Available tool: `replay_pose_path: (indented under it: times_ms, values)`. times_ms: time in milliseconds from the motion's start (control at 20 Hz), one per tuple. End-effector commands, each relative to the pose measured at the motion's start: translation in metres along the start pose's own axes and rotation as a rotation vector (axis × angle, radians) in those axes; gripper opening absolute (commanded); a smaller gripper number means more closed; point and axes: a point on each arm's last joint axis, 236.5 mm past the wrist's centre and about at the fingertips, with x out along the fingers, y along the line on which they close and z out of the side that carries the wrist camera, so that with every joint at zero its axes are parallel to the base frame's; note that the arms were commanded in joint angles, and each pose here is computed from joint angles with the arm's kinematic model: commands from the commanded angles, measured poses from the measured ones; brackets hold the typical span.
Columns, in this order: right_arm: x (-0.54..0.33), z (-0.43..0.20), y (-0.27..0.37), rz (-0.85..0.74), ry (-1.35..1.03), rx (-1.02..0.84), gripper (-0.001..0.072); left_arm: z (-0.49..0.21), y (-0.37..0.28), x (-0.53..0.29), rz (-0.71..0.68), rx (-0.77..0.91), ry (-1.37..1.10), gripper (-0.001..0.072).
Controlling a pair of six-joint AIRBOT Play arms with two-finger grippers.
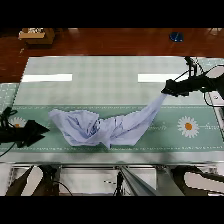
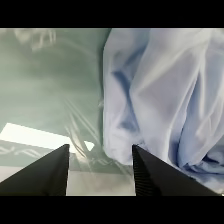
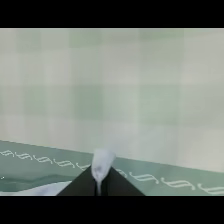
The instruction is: Fold the shirts.
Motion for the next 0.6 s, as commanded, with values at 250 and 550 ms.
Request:
replay_pose_path:
  times_ms: [250,550]
  values:
    - [-0.001,-0.004,-0.013,-0.056,0.017,-0.042,0.0028,-0.024,-0.007,0.038,-0.06,0.028,0.108,0.0459]
    - [-0.001,-0.006,-0.017,-0.07,0.026,-0.05,0.0028,-0.034,-0.001,0.075,0.003,0.058,0.22,0.0459]
